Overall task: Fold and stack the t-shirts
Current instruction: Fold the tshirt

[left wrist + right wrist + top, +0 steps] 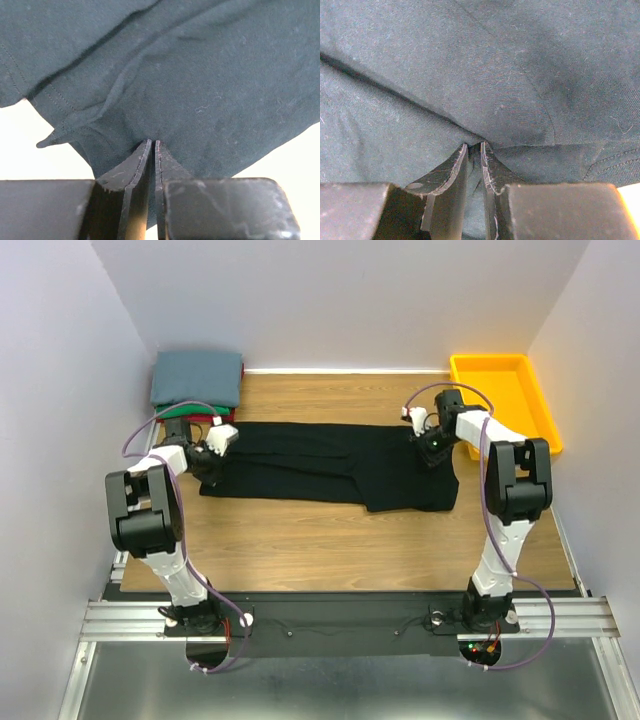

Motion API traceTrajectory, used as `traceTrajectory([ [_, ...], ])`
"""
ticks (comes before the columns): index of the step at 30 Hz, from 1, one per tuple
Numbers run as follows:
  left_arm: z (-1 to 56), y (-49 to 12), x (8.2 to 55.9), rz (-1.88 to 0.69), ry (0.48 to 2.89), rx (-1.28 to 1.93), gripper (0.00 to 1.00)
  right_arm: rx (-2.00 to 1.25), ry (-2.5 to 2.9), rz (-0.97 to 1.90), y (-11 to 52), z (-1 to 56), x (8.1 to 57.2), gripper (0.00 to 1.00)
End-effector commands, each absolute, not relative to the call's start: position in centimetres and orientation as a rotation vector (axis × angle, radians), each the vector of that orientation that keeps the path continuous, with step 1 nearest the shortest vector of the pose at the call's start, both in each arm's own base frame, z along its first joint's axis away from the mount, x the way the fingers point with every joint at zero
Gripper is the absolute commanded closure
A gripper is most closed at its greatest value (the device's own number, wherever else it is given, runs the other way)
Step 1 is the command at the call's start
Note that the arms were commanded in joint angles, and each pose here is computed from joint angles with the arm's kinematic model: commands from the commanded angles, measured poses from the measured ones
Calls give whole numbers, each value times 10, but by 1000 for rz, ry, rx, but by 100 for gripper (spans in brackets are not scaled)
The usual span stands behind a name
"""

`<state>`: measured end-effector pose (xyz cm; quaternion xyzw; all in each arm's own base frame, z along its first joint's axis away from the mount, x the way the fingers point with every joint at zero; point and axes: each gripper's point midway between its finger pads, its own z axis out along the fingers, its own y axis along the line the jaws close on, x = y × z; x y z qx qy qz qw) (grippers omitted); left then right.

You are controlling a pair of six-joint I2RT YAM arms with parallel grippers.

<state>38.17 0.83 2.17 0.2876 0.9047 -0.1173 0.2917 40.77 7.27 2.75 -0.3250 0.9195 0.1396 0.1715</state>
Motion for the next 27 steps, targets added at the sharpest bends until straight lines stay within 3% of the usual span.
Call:
traceTrajectory([
  [1, -8, 14, 300, -338, 2646, 836, 82, -975, 2767, 478, 68, 6, 348, 78],
  [7, 15, 12, 270, -321, 2630, 899, 80, -985, 2772, 612, 79, 30, 305, 78],
  [12, 71, -6, 291, -382, 2410, 1015, 62, -929, 2684, 533, 77, 71, 317, 71],
  [17, 153, -76, 309, -434, 1967, 1275, 50, -886, 2555, 457, 75, 129, 334, 50],
  [22, 210, -170, 309, -408, 1518, 1392, 42, -877, 2638, 644, 82, 141, 290, 49],
  [27, 186, -271, 261, -445, 1266, 1610, 42, -841, 2856, 843, 82, 116, 230, 55],
])
